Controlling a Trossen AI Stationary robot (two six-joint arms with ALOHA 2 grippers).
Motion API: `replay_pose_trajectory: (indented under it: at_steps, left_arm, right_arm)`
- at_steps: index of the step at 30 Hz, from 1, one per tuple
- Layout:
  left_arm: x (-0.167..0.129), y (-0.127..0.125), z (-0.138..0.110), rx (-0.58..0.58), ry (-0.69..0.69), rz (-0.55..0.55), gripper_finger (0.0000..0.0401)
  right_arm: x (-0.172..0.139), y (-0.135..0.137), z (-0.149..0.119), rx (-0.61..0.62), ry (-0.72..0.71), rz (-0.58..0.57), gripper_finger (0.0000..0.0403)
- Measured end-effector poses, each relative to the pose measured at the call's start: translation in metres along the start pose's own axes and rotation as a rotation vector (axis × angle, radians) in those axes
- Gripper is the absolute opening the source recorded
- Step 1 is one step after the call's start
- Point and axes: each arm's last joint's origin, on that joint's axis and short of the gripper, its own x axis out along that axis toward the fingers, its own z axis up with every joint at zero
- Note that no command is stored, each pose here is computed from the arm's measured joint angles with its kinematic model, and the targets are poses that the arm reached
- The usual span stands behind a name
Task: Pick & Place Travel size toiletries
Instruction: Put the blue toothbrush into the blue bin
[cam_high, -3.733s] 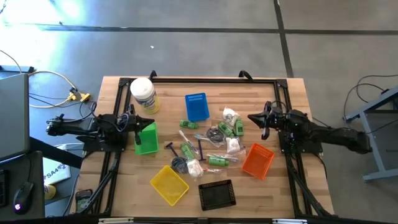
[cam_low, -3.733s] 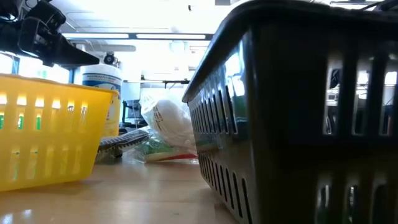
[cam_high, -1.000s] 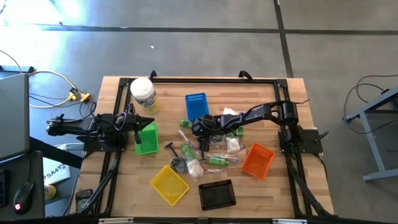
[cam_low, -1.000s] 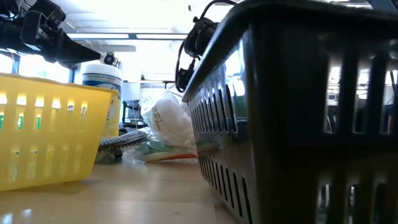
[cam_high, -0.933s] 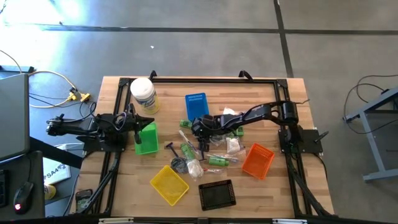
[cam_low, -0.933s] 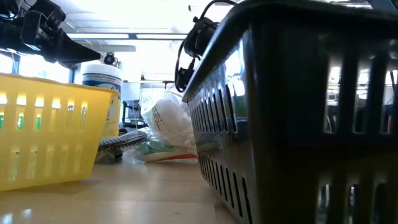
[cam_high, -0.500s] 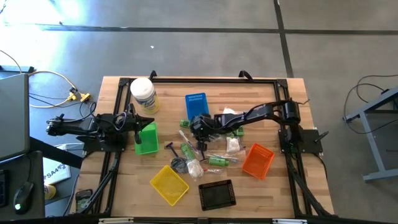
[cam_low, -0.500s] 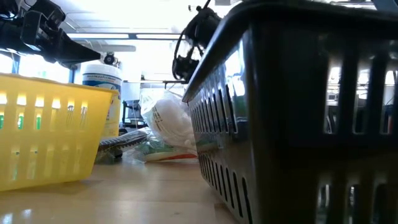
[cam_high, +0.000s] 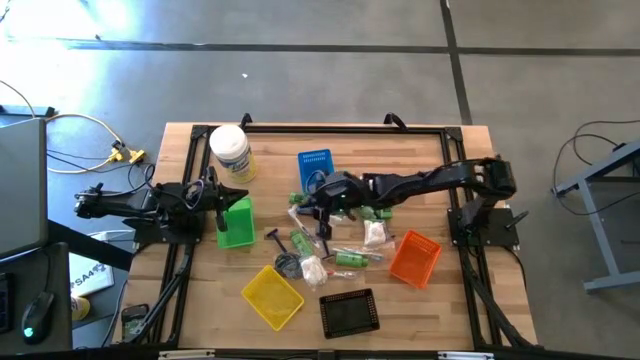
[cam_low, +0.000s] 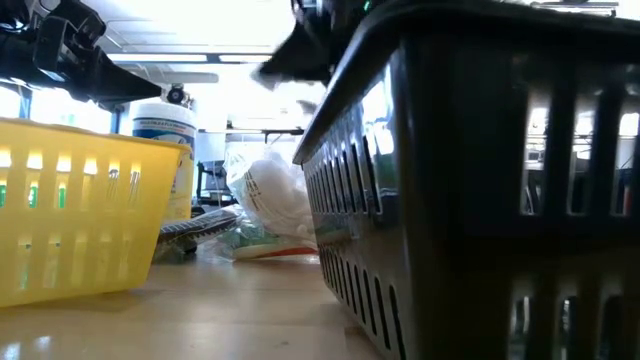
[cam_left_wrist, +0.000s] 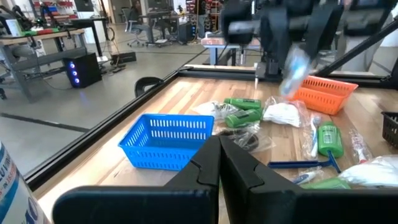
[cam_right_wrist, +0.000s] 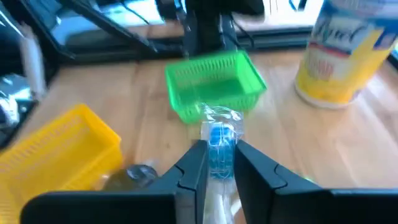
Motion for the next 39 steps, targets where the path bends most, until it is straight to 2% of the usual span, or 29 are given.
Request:
replay_pose_trajectory:
  at_steps: [3, 9, 15, 19, 23, 29, 39]
  left_arm:
    - [0.0, 0.0, 0.0, 0.0, 0.0, 0.0, 0.0]
    - [0.0, 0.0, 0.0, -0.001, 0.0, -0.005, 0.0]
    - [0.0, -0.001, 0.0, -0.001, -0.001, -0.019, 0.0]
    - [0.0, -0.001, 0.0, -0.001, 0.0, -0.019, 0.0]
    - [0.0, -0.001, 0.0, 0.0, 0.0, -0.018, 0.0]
    - [0.0, -0.001, 0.0, 0.0, 0.0, -0.018, 0.0]
    - [0.0, 0.0, 0.0, 0.002, -0.004, -0.014, 0.0]
  right_arm:
    - [-0.024, 0.006, 0.021, -0.011, -0.096, 0.019, 0.0069]
    - [-0.091, 0.007, 0.058, -0.035, -0.25, 0.153, 0.0065]
    - [-0.16, 0.003, 0.079, -0.073, -0.373, 0.107, 0.0066]
    - [-0.206, -0.001, 0.081, -0.075, -0.406, 0.068, 0.0066]
    - [-0.238, -0.001, 0.066, -0.077, -0.449, 0.047, 0.0066]
    - [-0.268, -0.003, 0.026, -0.041, -0.507, -0.048, 0.0067]
    - [-0.289, -0.005, -0.044, 0.0, -0.629, -0.075, 0.0067]
